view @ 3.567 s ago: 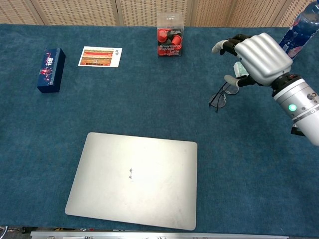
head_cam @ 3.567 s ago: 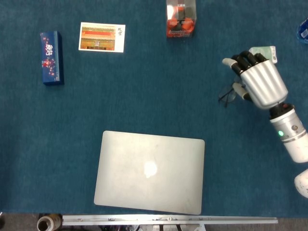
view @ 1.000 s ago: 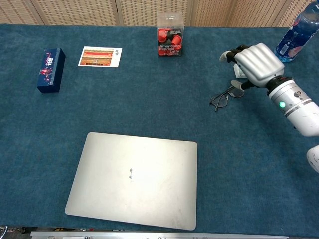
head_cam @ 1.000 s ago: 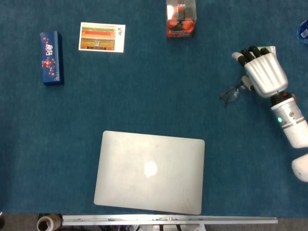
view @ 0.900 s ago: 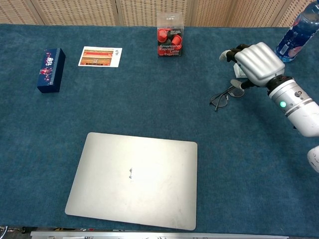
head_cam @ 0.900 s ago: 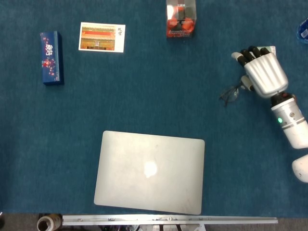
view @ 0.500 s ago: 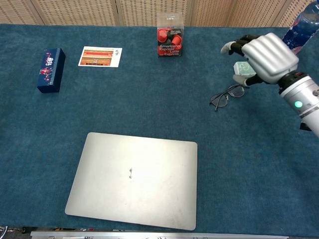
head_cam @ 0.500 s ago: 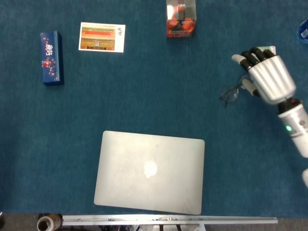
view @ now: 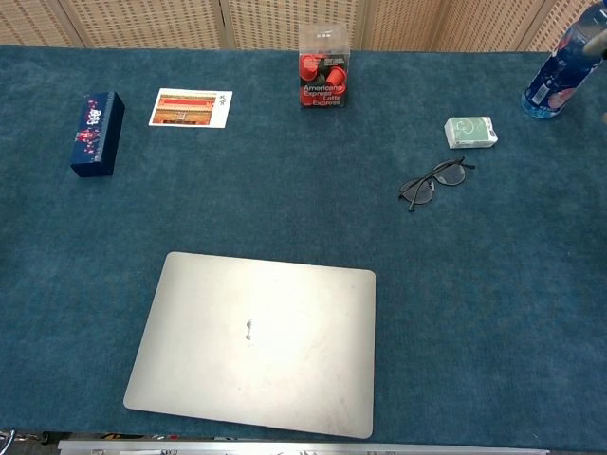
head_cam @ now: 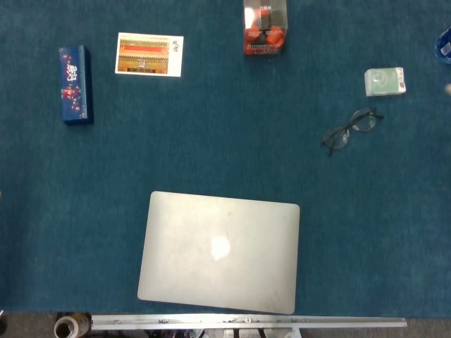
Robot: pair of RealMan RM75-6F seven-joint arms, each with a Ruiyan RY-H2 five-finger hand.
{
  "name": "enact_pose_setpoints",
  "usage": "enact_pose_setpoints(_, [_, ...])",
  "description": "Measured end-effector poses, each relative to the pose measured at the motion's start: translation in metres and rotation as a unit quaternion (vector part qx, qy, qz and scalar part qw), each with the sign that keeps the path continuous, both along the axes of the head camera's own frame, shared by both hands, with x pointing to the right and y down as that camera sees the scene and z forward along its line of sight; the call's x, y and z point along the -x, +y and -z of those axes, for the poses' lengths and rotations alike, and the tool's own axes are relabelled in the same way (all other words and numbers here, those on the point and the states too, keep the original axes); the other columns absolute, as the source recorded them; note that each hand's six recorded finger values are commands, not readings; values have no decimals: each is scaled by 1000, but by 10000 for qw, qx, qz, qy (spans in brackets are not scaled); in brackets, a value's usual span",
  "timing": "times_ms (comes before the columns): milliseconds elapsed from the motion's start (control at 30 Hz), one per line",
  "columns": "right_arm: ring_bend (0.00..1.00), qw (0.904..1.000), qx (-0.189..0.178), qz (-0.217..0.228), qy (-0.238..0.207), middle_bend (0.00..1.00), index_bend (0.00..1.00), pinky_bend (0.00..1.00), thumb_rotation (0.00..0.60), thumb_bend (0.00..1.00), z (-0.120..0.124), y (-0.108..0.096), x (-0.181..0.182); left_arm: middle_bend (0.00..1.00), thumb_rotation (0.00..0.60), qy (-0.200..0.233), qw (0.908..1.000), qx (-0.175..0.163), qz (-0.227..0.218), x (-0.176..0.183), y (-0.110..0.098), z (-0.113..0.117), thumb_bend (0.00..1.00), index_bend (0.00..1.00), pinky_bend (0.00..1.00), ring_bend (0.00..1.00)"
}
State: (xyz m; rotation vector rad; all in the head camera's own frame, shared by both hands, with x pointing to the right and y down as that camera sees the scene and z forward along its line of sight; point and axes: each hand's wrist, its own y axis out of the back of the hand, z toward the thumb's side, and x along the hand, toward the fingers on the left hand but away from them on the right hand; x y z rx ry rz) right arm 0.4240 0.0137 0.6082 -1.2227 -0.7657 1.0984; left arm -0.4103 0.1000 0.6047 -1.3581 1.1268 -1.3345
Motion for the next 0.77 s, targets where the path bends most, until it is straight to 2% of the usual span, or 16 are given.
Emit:
enact_pose_setpoints(300, [293, 9977, -37, -679, -46, 377, 308, 469, 600, 212, 11, 29, -38, 481, 600, 52, 9998, -179, -11, -5, -9, 5, 93, 547, 481, 401])
enact_pose_setpoints(567, [293, 9900, 5, -1405, -111, 377, 308, 469, 600, 212, 15, 55, -69, 481, 600, 72, 9998, -164, -25, -7, -15, 5, 94, 547, 480, 401])
enact_pose_setpoints(667, [293, 9869, 5, -1606, -180, 377, 307, 469, 600, 212, 17, 58, -77, 481, 600, 71, 9999, -137, -8, -7, -18, 4, 93, 547, 480, 401])
enact_pose_setpoints(767, [293, 9867, 40, -1615, -165, 377, 307, 469, 600, 212, 17, 57, -80, 481, 600, 44, 9999, -90, -42, -10, -20, 0, 93, 547, 481, 401])
